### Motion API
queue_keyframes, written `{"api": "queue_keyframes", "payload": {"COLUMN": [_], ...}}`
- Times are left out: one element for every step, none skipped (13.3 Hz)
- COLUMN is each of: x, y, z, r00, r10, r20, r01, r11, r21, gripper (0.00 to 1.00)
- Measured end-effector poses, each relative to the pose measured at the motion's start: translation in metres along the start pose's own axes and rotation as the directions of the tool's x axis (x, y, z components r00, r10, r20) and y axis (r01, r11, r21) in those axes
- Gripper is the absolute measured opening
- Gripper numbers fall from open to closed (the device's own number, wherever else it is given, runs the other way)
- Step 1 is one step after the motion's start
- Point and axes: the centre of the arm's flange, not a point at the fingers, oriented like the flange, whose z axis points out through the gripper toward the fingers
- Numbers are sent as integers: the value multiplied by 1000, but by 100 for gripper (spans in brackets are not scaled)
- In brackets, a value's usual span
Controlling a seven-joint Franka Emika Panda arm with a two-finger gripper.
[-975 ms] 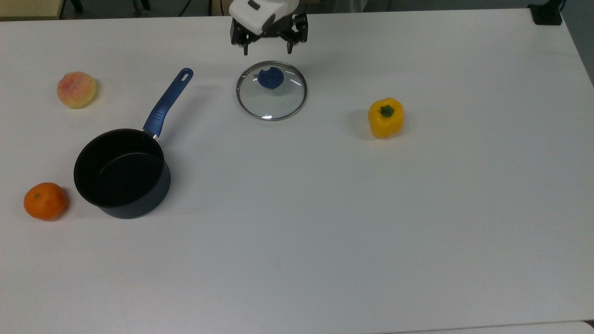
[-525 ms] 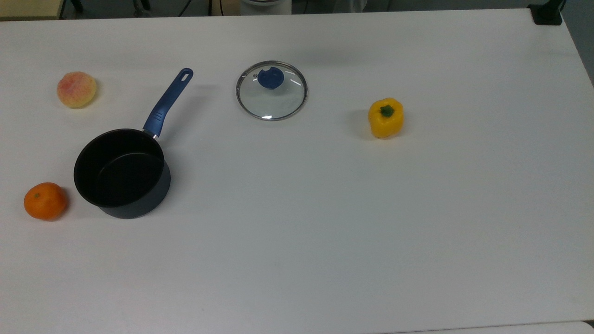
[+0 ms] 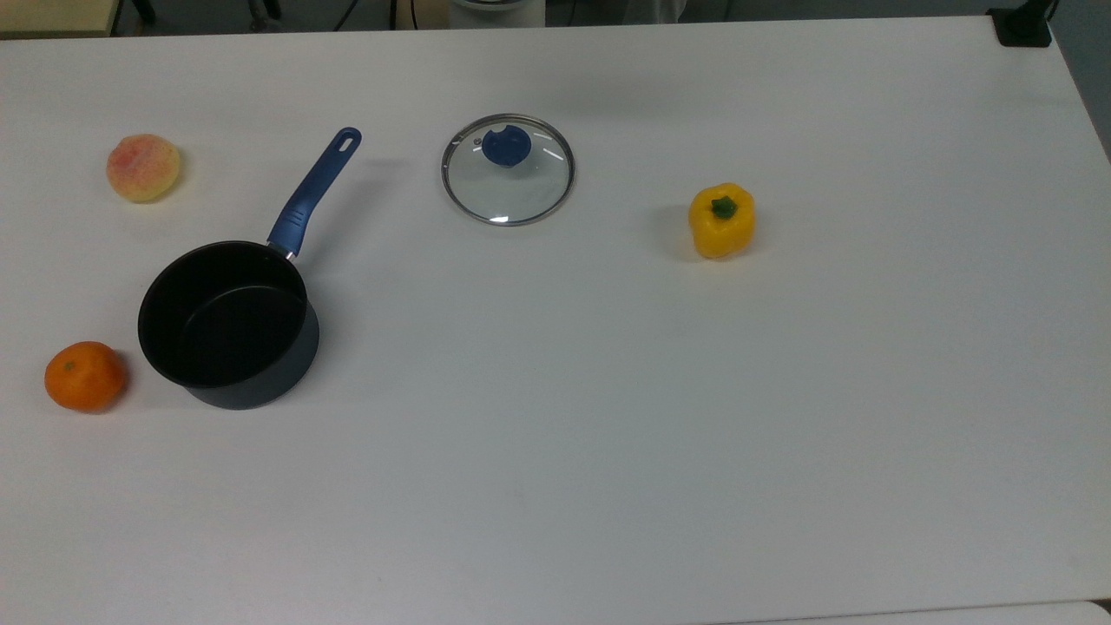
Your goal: Open lid
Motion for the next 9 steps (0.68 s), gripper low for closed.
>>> {"api": "queue_keyframes", "payload": {"x": [3,9,17,23,28,30,30,30,30], "y": [5,15,30,43,53,63,69,67,60], "z": [2,3,6,10,14,16,15,14,15], "r00": [998,993,988,987,987,990,991,990,989], "r10": [-69,-121,-149,-158,-154,-139,-128,-132,-145], "r20": [-2,-17,-33,-38,-37,-35,-37,-38,-37], "r01": [69,121,149,158,153,138,128,132,145], "r11": [998,993,989,987,988,990,992,991,989], "r21": [1,2,-3,-13,-17,-17,-17,-17,-17], "gripper": [100,100,100,100,100,100,100,100,100]}}
